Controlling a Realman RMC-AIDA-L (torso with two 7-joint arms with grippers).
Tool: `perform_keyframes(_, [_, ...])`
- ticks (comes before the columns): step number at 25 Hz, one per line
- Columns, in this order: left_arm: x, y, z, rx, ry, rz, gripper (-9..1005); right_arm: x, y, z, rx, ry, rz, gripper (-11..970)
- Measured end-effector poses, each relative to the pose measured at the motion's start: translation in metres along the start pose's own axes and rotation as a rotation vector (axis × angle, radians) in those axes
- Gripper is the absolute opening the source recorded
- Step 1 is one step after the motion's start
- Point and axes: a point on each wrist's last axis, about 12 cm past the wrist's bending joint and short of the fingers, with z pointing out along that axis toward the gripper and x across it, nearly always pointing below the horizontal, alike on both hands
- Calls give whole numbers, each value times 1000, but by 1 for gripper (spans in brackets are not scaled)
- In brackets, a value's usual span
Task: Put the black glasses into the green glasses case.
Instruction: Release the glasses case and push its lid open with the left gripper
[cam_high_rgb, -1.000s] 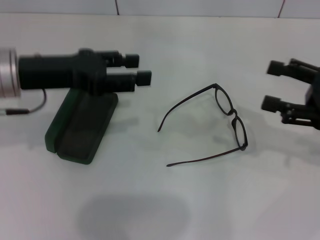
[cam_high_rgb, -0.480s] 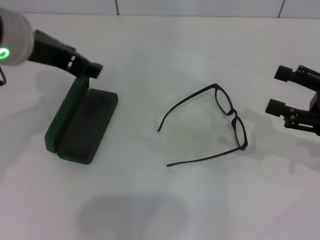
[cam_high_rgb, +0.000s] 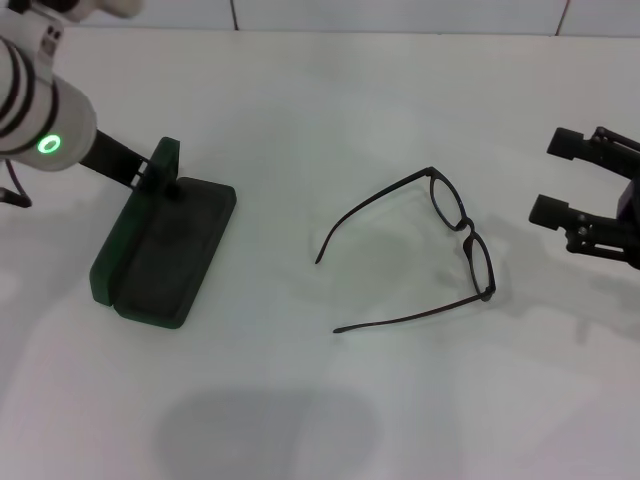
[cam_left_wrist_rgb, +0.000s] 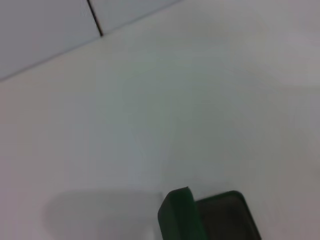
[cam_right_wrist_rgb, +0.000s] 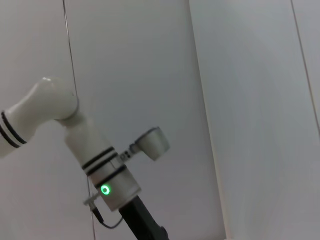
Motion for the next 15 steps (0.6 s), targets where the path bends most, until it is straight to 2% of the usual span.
perform_keyframes(7, [2,12,19,7,65,-36,670,2,2,-1,5,-1,3,840])
perform_keyframes(15, [6,15,26,9,95,-46,667,2,2,-1,6,0,-4,839])
